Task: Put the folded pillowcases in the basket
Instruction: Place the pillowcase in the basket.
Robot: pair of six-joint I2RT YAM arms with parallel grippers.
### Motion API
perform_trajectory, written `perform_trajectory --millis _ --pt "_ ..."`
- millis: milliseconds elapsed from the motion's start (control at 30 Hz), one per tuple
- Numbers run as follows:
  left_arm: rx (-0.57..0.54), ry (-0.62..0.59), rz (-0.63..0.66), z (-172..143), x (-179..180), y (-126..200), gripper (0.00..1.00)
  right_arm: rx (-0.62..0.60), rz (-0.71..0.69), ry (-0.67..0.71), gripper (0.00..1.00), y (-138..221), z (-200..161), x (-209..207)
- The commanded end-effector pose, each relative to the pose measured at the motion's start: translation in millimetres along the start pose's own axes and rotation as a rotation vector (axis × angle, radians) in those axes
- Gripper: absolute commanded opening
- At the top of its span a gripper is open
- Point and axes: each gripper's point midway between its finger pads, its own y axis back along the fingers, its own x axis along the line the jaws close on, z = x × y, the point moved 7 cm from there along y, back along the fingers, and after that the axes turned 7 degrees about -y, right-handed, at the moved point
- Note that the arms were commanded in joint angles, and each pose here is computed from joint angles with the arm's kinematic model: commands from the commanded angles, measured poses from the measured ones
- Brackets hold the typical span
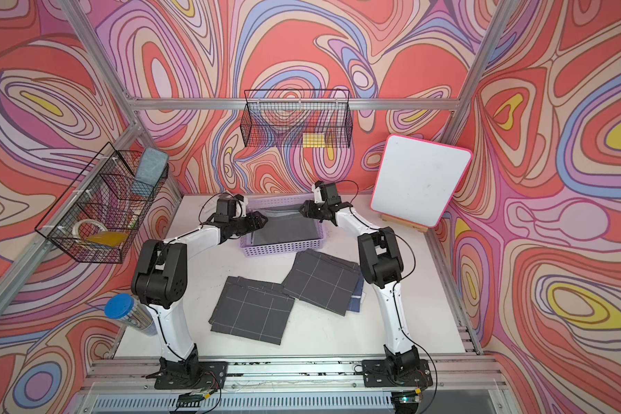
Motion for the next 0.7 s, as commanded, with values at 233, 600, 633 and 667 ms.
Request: perform_trajectory --millis 233,600,633,667 --pt "-0.126 -0.019 -0.012 40.7 -36.3 70.3 0.99 -0.106 -0.017 0.04 0.67 75.5 25.7 38.2" --pt "-0.081 -0.063 -0.131 -20.7 -75.5 134.9 0.99 -0.108 -0.168 -0.09 0.7 181.4 -43.4 30.9" --pt "-0.07 -0.077 -0.139 -30.8 -80.2 139.1 0.99 -0.108 -0.177 -0.104 0.7 190.5 -52.8 28.7" --pt "-0.056 -0.092 -0.149 -41.0 -84.9 142.1 0.99 -0.106 -0.184 -0.119 0.7 198.8 -62.1 26.8"
